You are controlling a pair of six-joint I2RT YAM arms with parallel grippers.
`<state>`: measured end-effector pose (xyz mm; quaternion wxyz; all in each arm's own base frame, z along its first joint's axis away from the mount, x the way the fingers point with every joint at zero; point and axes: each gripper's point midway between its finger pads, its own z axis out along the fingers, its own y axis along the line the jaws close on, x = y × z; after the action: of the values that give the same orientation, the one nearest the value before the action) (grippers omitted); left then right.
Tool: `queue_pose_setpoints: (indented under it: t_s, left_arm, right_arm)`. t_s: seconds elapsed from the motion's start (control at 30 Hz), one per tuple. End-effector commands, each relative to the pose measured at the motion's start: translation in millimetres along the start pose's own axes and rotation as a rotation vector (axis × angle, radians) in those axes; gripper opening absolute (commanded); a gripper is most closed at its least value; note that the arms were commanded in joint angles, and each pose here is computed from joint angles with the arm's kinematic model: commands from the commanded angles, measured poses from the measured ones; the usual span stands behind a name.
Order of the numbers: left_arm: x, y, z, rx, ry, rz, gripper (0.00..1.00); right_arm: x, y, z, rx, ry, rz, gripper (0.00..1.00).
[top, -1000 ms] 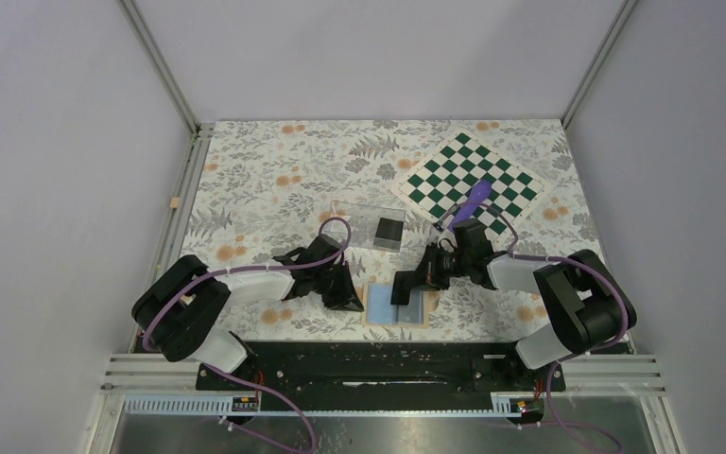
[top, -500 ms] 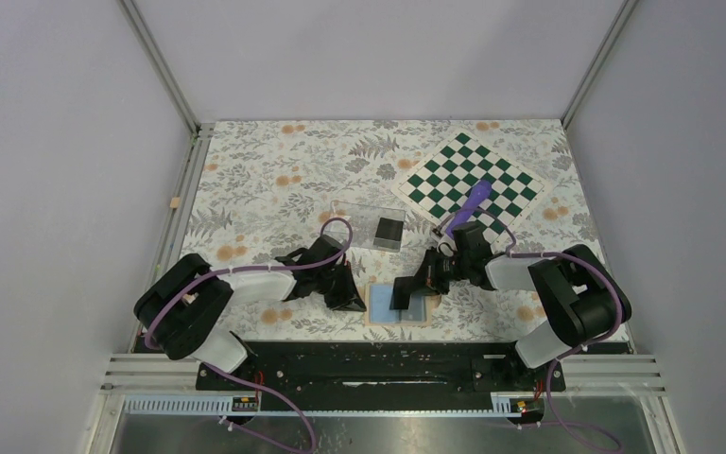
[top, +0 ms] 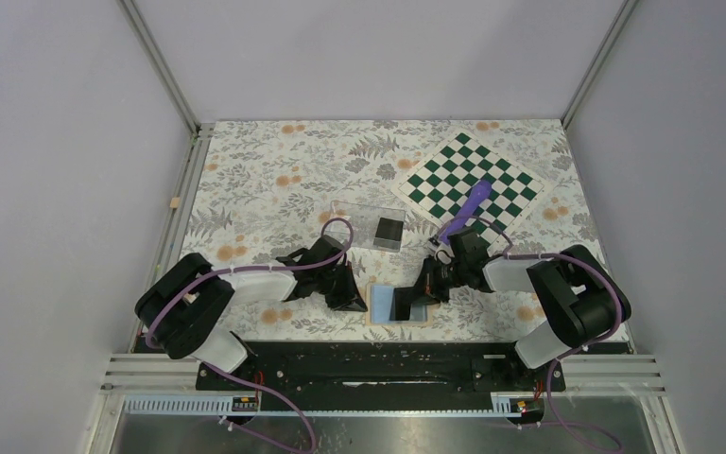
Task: Put the credit cards into the card holder
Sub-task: Insert the credit card into the card holder.
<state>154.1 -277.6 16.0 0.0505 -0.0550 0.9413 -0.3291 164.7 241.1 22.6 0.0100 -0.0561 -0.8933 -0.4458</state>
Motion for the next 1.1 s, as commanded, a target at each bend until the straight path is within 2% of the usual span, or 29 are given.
queue_pose_setpoints:
  t_s: [0.0, 0.3, 0.53, 0.6, 0.83, 1.07]
  left_arm:
    - [-0.8, 0.7, 5.2, -0.018, -0.006, 0.014, 0.00]
    - [1.9, -1.1, 8.7, -0.018, 0.014, 0.023, 0.00]
    - [1.2, -4.5, 10.3, -0.014, 0.020, 0.027, 0.00]
    - [1.2, -4.3, 11.2, -0.016, 0.023, 0.027, 0.00]
    - [1.9, -4.5, 11.3, -0.015, 0.025, 0.027, 0.00]
    - [2.4, -8.1, 12.6, -0.010, 0.029, 0.029, 0.00]
  right_arm:
    - [16.4, -7.4, -0.1, 0.044, 0.062, -0.009, 0.00]
    - [14.7, -0.8, 7.0, 0.065, 0.098, -0.022, 0.00]
    - [15.5, 6.4, 12.7, 0.066, 0.133, -0.043, 0.07]
    - [19.1, 2.5, 11.9, 0.097, 0.153, -0.032, 0.11]
    - [15.2, -1.0, -5.9, 0.224, 0.106, -0.089, 0.39]
    - [12.0, 4.7, -11.5, 0.295, 0.102, -0.123, 0.54]
